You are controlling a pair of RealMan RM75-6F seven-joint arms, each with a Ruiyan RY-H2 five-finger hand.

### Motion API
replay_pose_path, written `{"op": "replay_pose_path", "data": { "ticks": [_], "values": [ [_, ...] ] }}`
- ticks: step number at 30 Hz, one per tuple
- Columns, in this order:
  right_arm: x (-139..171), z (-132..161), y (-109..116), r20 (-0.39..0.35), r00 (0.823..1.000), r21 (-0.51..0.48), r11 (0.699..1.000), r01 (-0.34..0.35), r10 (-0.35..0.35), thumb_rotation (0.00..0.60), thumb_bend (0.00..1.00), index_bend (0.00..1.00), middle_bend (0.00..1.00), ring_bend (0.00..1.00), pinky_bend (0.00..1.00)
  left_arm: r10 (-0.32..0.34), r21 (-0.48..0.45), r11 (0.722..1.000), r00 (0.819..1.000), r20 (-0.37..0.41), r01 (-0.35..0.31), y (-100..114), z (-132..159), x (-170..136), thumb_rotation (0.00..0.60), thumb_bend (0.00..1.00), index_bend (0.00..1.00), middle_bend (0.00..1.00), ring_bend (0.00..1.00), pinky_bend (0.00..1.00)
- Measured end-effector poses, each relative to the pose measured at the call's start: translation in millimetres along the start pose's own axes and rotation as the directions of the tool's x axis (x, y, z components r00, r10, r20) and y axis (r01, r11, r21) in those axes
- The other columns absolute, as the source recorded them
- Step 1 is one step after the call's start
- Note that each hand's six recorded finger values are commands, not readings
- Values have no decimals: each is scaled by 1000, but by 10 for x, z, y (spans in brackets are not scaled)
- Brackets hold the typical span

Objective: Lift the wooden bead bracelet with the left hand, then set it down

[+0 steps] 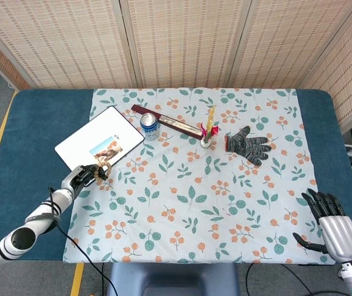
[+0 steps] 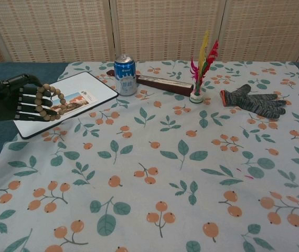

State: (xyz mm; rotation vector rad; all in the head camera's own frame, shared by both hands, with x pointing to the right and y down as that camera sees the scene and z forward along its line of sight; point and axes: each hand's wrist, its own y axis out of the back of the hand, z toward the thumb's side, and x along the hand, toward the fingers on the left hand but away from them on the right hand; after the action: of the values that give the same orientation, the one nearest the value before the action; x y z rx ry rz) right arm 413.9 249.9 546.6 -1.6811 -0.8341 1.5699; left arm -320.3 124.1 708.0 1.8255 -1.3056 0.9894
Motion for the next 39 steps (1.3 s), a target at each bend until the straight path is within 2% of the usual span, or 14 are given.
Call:
{"op": "replay_pose_path", "data": {
  "ticks": [9,12,16,19,23,26,28,33,39],
  "values": [
    [4,-3,14,1,1000,-1,1000,6,-6,372,184,0,0,0,0,-8,2,1000,1000,7,8,-25,17,-15,353,840,584,591,350,93],
    [5,-8,21,2,1000,-1,1000,10,-10,373,184,0,0,0,0,-14,9,1000,1000,7,14,-37,16,-19,395,888,584,591,350,91],
    [7,-12,32,4,1000,-3,1000,14,-14,371,184,0,0,0,0,-25,18,1000,1000,3,25,-56,10,-24,561,945,587,591,350,89],
    [10,-11,39,3,1000,-4,1000,17,-17,372,184,0,0,0,0,-33,20,999,999,-1,33,-68,4,-27,600,984,594,591,350,89],
    [15,-9,43,1,1000,-4,1000,17,-17,372,184,0,0,0,0,-34,15,999,999,3,34,-76,15,-30,600,1000,595,591,350,88],
    [17,-11,43,2,1000,-4,1000,17,-17,373,184,0,0,0,0,-32,9,999,999,11,32,-80,29,-36,575,937,589,589,350,87],
    [17,-10,42,1,1000,-4,1000,17,-17,373,184,0,0,0,0,-31,-9,999,999,17,31,-84,40,-42,520,859,578,586,350,87],
    [15,-11,41,0,1000,-4,1000,16,-16,372,184,0,0,0,0,-33,-23,999,999,24,33,-89,46,-50,422,790,568,581,347,87],
    [11,-12,31,0,1000,-4,1000,11,-11,372,184,0,0,0,0,-31,-29,999,999,25,31,-81,32,-38,312,567,564,579,347,86]
  ]
}}
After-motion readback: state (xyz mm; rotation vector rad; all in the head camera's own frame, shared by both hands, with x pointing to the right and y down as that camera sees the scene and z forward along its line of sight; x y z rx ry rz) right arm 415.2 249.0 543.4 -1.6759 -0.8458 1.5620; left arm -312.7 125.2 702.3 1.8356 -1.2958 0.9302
